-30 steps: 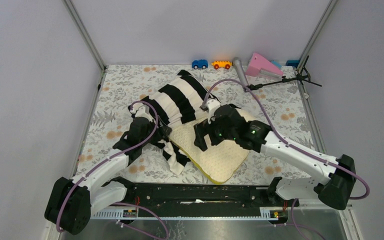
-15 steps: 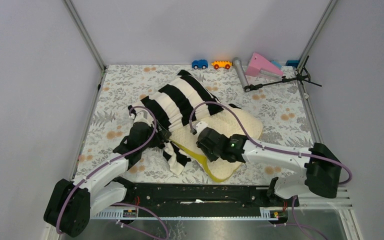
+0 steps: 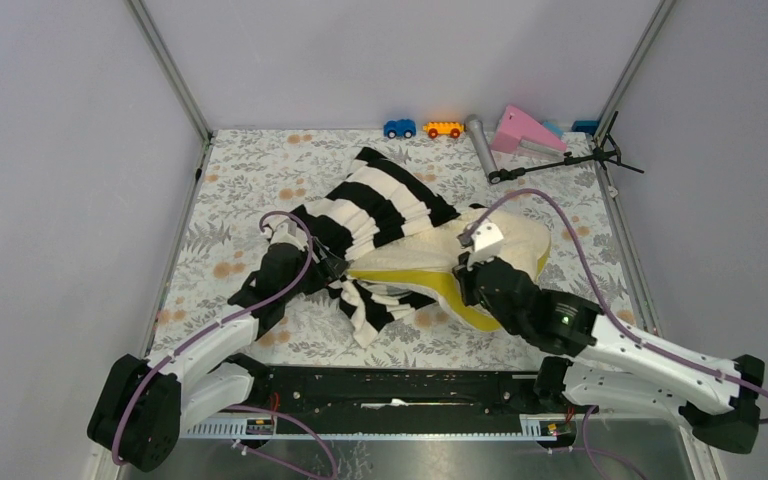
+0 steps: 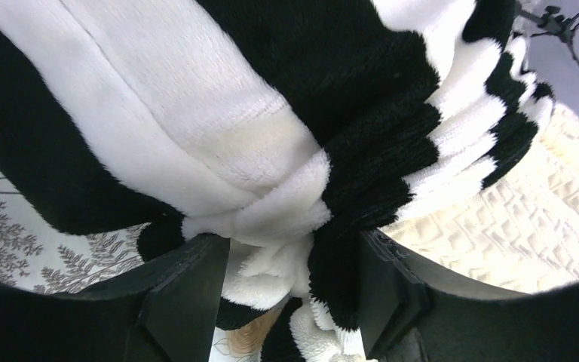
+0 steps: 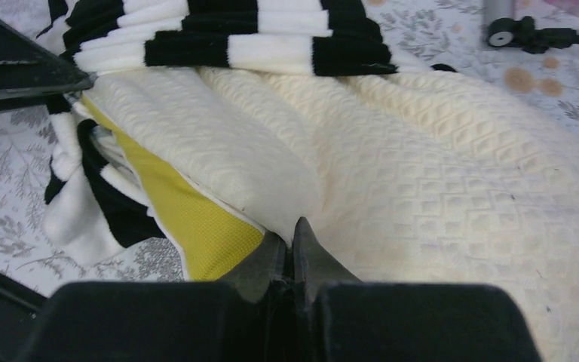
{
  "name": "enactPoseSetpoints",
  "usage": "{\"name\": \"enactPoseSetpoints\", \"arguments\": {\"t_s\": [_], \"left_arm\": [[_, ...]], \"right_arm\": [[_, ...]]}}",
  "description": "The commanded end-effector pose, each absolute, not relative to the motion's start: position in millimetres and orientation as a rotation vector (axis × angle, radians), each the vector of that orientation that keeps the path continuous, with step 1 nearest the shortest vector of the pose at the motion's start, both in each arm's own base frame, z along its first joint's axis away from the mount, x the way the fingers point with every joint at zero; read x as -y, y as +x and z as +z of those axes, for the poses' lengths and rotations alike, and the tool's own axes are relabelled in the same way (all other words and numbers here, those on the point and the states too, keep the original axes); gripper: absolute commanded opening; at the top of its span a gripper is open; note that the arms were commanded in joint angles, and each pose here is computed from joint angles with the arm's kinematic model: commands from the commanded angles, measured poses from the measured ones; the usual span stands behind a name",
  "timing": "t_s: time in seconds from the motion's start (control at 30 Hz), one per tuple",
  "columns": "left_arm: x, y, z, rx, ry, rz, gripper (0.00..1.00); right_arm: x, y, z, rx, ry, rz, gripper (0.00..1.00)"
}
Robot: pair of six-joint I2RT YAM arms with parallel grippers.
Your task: Remove the pillowcase from the pillow
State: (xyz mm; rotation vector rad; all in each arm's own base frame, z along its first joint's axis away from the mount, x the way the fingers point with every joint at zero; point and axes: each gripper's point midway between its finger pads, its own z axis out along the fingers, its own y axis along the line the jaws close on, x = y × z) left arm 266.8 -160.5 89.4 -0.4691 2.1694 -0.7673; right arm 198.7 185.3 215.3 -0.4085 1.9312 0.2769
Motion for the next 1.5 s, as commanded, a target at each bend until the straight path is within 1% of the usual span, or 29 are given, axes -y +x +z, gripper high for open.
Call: {"name": "enactPoseSetpoints", "arguments": {"t_s": [0.0, 0.1, 0.23, 0.37, 0.5, 0.63, 0.67, 0.73, 0.87, 0.97, 1.03, 1.13, 1.27, 1.4, 1.47], "left_arm": [[123, 283, 91, -2.127, -0.583, -0.532, 0.62], [109, 288, 101, -2.101, -0.635, -0.453, 0.62], [88, 296, 121, -2.04, -0.724, -0.35, 0.63], [71, 299, 146, -1.954, -0.806, -0.297, 0.72], [73, 304, 175, -1.9, -0.757, -0.332, 0.78], [107, 307, 202, -1.969, -0.561, -0.472, 0.9], [118, 306, 207, -1.992, -0.522, -0.514, 0.95], [136, 300, 215, -2.048, -0.476, -0.577, 0.99], [191, 275, 236, -2.127, -0.309, -0.789, 0.99], [227, 246, 241, -2.159, -0.217, -0.909, 0.99], [240, 225, 237, -2.162, -0.187, -0.945, 0.99], [246, 204, 217, -2.165, -0.185, -0.997, 0.99], [240, 192, 177, -2.214, -0.217, -1.0, 0.99], [231, 196, 156, -2.228, -0.206, -0.911, 0.98], [226, 205, 160, -2.201, -0.189, -0.844, 0.97]], "right_arm": [[-119, 219, 279, -1.693, 0.017, 0.177, 0.0], [-103, 215, 291, -1.634, 0.103, 0.206, 0.0], [-106, 214, 290, -1.63, 0.095, 0.24, 0.0], [-132, 215, 277, -1.681, -0.012, 0.273, 0.0], [-183, 213, 246, -1.801, -0.182, 0.371, 0.0], [-223, 216, 213, -1.948, -0.322, 0.358, 0.0], [-230, 217, 208, -1.974, -0.345, 0.357, 0.0], [-244, 222, 204, -2.011, -0.364, 0.417, 0.0], [-271, 235, 211, -2.043, -0.332, 0.683, 0.0], [-281, 243, 227, -2.033, -0.33, 0.726, 0.0], [-284, 249, 243, -2.005, -0.32, 0.726, 0.0], [-281, 256, 265, -1.957, -0.3, 0.712, 0.0], [-276, 257, 286, -1.922, -0.291, 0.708, 0.0], [-277, 252, 294, -1.909, -0.287, 0.748, 0.0], [-278, 249, 297, -1.906, -0.286, 0.773, 0.0]]}}
